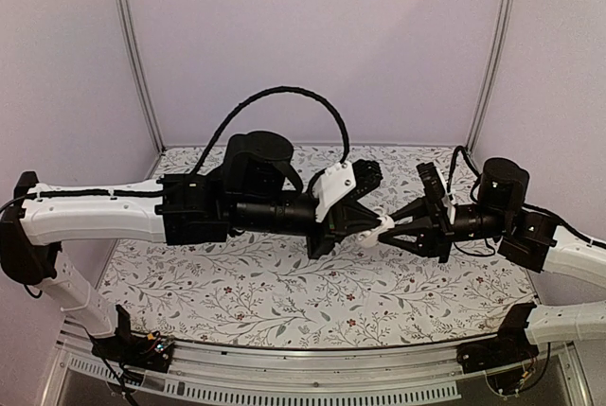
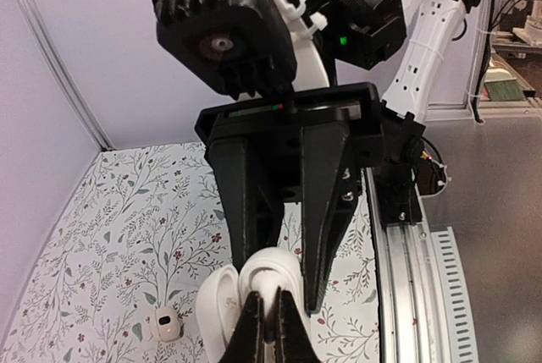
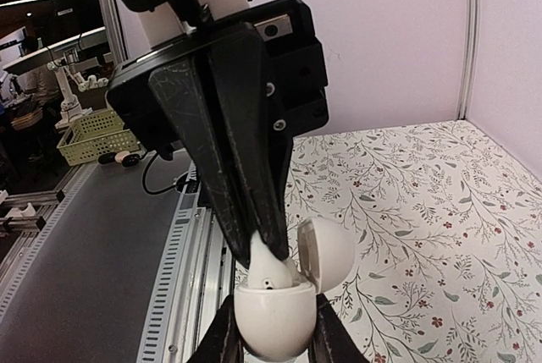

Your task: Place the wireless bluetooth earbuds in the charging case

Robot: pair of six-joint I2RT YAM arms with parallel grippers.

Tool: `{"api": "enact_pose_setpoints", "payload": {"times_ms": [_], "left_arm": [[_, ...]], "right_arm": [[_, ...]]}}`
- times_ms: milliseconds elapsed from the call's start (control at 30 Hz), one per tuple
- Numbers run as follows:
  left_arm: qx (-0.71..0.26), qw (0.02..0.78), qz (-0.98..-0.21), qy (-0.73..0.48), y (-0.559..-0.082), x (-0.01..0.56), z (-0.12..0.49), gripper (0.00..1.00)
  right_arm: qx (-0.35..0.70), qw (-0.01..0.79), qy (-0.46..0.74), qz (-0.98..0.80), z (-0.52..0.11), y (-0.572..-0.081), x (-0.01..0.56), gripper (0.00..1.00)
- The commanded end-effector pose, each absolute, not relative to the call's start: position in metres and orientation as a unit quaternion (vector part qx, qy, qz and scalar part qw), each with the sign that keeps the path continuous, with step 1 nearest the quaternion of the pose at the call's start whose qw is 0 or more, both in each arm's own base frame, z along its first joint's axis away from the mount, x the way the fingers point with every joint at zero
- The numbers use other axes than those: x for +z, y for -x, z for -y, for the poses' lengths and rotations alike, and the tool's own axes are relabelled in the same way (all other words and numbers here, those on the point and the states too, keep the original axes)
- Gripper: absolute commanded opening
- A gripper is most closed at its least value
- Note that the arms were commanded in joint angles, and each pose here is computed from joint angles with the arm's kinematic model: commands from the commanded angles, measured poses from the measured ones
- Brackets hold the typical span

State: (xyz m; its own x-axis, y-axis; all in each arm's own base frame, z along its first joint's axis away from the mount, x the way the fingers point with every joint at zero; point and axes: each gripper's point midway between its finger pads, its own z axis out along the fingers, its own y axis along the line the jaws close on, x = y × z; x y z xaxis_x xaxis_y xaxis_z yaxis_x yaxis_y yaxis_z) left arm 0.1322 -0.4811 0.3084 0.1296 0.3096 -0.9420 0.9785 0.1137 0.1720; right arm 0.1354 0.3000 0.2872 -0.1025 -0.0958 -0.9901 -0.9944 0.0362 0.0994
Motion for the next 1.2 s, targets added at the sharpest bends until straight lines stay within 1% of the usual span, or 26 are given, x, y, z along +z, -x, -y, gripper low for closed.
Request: {"api": "enact_pose_setpoints", "payload": {"times_ms": [0, 100, 167, 267, 333, 400, 500, 567, 733, 900, 1167], "left_arm": [[-0.339, 0.460, -0.571, -0.589, -0.122, 0.294, 0.484, 0.00], [-0.340, 0.456, -0.571, -0.592, -0.122, 0.294, 0.489, 0.00], [-0.336, 0.449, -0.574, -0.597, -0.122, 0.290, 0.493, 0.03], [-0.319, 0.447, -0.576, -0.605, -0.122, 0.284, 0.494, 0.05], [-0.310, 0.449, -0.581, -0.605, -0.124, 0.282, 0.492, 0.08], [-0.304, 0.454, -0.581, -0.603, -0.126, 0.285, 0.489, 0.14], [-0.298, 0.467, -0.579, -0.598, -0.128, 0.294, 0.483, 0.19], [-0.295, 0.479, -0.575, -0.594, -0.130, 0.303, 0.480, 0.21], [-0.294, 0.501, -0.565, -0.586, -0.130, 0.325, 0.471, 0.21], [-0.300, 0.507, -0.557, -0.586, -0.127, 0.333, 0.465, 0.21], [-0.287, 0.497, -0.567, -0.591, -0.130, 0.327, 0.467, 0.13]], "right_arm": [[0.497, 0.490, 0.496, -0.517, -0.298, -0.130, 0.312, 0.00], [0.502, 0.486, 0.498, -0.513, -0.299, -0.128, 0.313, 0.00], [0.503, 0.486, 0.499, -0.512, -0.300, -0.129, 0.314, 0.00], [0.503, 0.486, 0.499, -0.511, -0.300, -0.129, 0.315, 0.00], [0.502, 0.487, 0.499, -0.512, -0.300, -0.129, 0.315, 0.00], [0.501, 0.489, 0.496, -0.514, -0.300, -0.130, 0.315, 0.00], [0.501, 0.488, 0.494, -0.517, -0.299, -0.130, 0.314, 0.00], [0.500, 0.489, 0.494, -0.517, -0.299, -0.131, 0.314, 0.00], [0.498, 0.487, 0.491, -0.524, -0.300, -0.134, 0.311, 0.00], [0.495, 0.486, 0.488, -0.530, -0.301, -0.136, 0.310, 0.00], [0.491, 0.481, 0.485, -0.541, -0.304, -0.141, 0.306, 0.00]]}}
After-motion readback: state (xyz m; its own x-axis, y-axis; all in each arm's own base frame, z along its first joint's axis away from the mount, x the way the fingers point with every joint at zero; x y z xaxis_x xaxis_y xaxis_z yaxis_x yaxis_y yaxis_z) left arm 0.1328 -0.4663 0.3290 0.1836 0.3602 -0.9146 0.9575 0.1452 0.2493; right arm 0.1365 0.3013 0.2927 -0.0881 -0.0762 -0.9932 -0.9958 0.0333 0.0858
